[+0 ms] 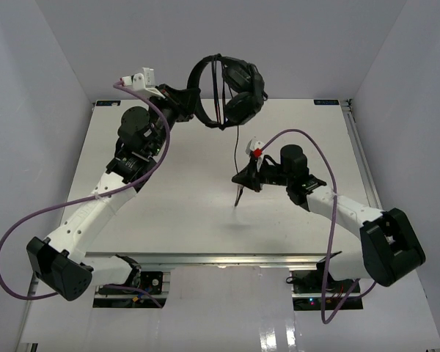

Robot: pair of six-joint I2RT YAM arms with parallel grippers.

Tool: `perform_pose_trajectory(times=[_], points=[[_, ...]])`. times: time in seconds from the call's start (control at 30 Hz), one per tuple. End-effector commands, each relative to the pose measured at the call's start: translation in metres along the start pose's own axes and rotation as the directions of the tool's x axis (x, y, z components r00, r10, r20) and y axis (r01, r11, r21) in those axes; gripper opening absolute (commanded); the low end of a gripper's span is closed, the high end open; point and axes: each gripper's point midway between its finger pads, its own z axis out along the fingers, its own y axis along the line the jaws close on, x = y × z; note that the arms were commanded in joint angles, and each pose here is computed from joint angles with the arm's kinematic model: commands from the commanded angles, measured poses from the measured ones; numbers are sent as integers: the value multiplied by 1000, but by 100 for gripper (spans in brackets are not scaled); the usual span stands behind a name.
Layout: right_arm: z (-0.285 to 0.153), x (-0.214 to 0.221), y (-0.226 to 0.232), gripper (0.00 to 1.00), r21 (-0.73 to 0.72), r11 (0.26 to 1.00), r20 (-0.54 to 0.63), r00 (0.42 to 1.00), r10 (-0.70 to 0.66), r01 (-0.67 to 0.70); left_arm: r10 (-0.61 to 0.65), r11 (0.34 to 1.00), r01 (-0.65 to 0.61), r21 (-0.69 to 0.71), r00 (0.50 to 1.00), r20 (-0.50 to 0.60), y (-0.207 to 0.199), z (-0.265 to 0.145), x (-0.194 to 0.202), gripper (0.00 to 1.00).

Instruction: Wrap the headphones

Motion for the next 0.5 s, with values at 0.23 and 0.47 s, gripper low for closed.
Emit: perform_pose_trajectory(times=[0.23,0.47], points=[[21,-21,41,8,-107,929,-311,875,-371,355,12,859,88,-504,981,191,106,37,0,0],[0,-55,30,8,-43,831,-369,765,-528,554,269,749,-187,-635,963,33,161,30,22,0]])
